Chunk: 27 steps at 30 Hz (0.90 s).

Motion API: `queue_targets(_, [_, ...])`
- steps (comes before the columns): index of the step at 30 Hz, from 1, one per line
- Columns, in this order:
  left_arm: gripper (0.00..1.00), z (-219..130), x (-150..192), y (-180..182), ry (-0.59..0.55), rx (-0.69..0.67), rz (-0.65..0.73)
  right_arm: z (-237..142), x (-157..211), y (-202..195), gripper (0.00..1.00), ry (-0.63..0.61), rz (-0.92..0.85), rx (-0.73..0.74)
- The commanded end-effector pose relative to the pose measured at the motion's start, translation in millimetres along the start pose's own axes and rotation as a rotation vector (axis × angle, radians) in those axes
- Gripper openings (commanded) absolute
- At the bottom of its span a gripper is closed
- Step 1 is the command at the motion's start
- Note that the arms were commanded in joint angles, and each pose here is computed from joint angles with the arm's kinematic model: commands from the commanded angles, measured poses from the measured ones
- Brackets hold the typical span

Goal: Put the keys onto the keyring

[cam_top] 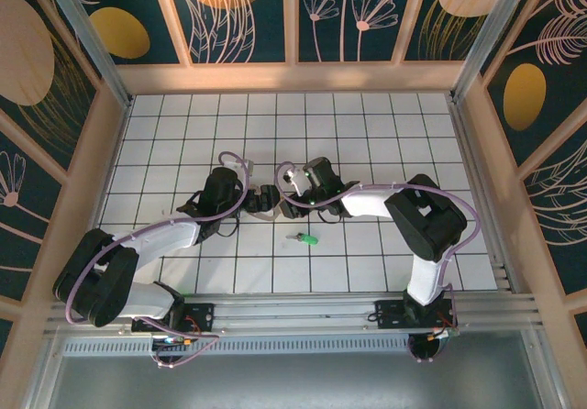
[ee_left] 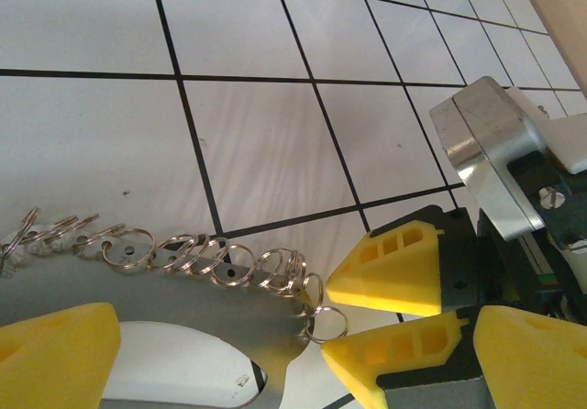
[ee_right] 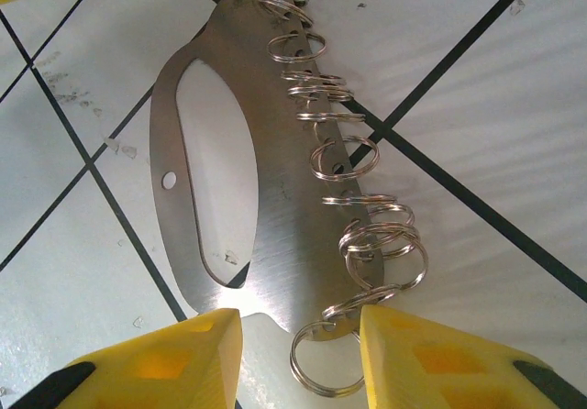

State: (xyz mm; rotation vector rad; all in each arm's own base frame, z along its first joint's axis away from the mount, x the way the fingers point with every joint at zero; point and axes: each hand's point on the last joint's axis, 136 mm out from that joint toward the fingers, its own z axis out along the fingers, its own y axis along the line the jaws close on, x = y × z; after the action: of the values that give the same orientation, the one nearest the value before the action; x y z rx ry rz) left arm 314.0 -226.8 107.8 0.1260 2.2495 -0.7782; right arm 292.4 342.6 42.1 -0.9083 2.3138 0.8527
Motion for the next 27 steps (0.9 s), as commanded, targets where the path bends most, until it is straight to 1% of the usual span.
queue_targets(1, [0.99,-1,-9,-10,-0.022,0.031,-0.006,4,10,6,0.4,0.031,-0.018,-0.024])
queue_targets(6, [0.99,0,-8,-10,-0.02,0.032,-0.005,3,15,4,0.45,0.039,-0.026,-0.009])
queue_targets(10, [0.99,-1,-9,-10,-0.022,0.034,-0.006,3,19,1,0.47,0.052,-0.041,0.02])
queue_targets(19, [0.99,-1,-10,-12,-0.024,0.039,-0.006,4,29,-11,0.45,0.086,-0.081,0.114])
queue_targets(27, [0.99,-1,-10,-12,-0.025,0.041,-0.008,7,33,-14,0.43,0.099,-0.096,0.138])
